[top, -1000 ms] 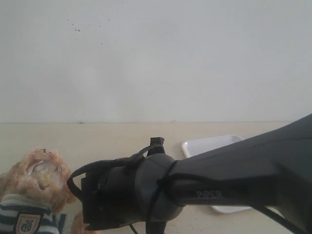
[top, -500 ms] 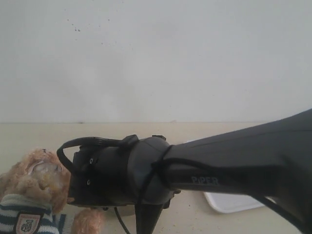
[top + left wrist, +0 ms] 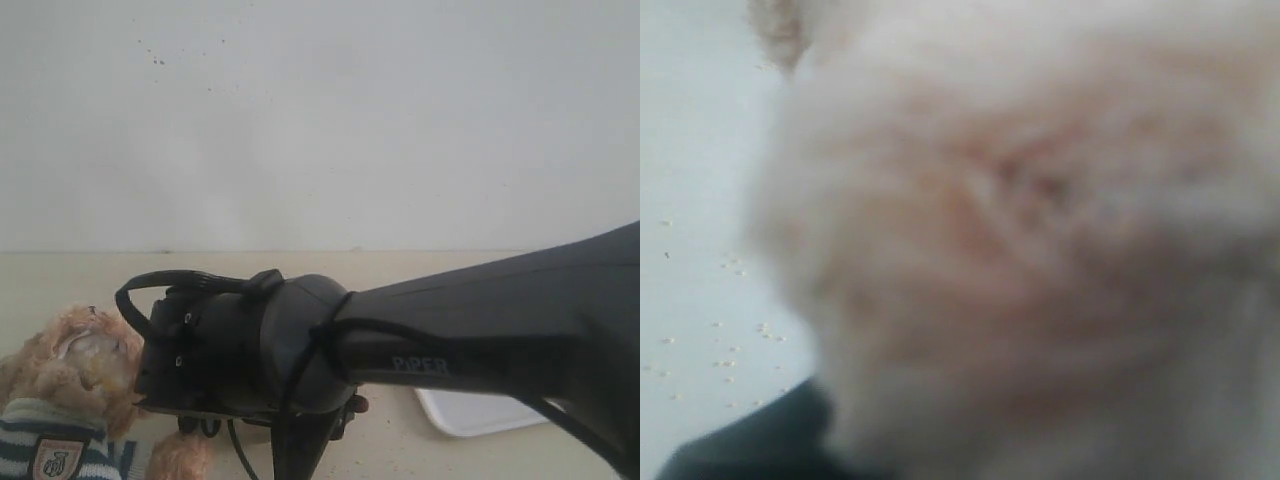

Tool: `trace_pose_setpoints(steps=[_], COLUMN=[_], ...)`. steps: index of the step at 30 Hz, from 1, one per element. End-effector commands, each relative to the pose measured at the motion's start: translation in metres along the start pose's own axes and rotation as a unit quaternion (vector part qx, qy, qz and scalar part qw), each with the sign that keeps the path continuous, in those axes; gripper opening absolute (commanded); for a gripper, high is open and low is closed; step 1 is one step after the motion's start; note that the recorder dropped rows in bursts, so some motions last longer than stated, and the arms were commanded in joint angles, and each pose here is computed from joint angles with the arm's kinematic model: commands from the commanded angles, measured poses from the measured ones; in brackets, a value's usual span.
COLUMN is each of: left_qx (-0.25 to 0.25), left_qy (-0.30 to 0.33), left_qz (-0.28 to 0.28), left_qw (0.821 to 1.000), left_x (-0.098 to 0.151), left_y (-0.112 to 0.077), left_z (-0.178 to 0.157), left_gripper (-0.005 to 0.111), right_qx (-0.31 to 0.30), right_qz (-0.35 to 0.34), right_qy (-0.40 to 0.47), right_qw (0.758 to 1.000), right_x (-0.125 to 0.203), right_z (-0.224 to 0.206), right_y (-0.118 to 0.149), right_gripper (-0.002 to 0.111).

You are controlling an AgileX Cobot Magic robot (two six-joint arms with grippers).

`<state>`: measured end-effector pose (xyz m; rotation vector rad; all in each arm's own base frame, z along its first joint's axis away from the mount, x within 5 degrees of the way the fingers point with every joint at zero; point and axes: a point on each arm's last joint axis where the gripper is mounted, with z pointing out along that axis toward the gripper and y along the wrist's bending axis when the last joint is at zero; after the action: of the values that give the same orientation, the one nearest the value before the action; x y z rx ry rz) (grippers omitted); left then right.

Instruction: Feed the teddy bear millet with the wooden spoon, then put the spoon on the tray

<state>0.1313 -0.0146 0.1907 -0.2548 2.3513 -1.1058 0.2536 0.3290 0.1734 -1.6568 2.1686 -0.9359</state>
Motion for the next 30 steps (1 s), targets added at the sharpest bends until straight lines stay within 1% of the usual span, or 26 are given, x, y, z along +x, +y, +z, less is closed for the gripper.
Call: trace_pose_setpoints(steps=[1, 4, 8, 14, 18, 23, 27, 30], left_qx=[0.014, 0.014, 0.014, 0.014, 0.014, 0.014, 0.014, 0.014], left_qy=[-0.005, -0.005, -0.005, -0.005, -0.005, -0.005, -0.005, -0.005], left_qz=[0.001, 0.001, 0.001, 0.001, 0.001, 0.001, 0.001, 0.001], left_qw=[1.000, 1.000, 1.000, 1.000, 1.000, 1.000, 1.000, 1.000], left_x=[0.000, 0.000, 0.000, 0.000, 0.000, 0.000, 0.000, 0.000], left_y=[-0.003, -0.003, -0.003, -0.003, -0.003, -0.003, -0.003, -0.003], left_z=[-0.001, -0.001, -0.001, -0.001, -0.001, -0.001, -0.001, -0.001], left_gripper=[0.004, 0.004, 0.004, 0.004, 0.004, 0.004, 0.004, 0.004], right_qx=[-0.035, -0.081, -0.115, -0.132, -0.134, -0.164, -0.162, -0.169], right_qz=[0.019, 0.059, 0.100, 0.107, 0.107, 0.085, 0.086, 0.099], right_qy=[0.007, 0.008, -0.001, -0.004, -0.006, -0.024, -0.027, -0.024], right_qw=[0.999, 0.995, 0.988, 0.985, 0.985, 0.982, 0.983, 0.980], right_x=[0.005, 0.014, 0.028, 0.039, 0.040, 0.042, 0.045, 0.049], right_z=[0.003, 0.002, -0.003, -0.002, -0.003, -0.011, -0.012, -0.008], right_y=[-0.006, -0.016, -0.033, -0.049, -0.051, -0.049, -0.053, -0.060], right_gripper=[0.003, 0.003, 0.003, 0.003, 0.003, 0.003, 0.003, 0.003])
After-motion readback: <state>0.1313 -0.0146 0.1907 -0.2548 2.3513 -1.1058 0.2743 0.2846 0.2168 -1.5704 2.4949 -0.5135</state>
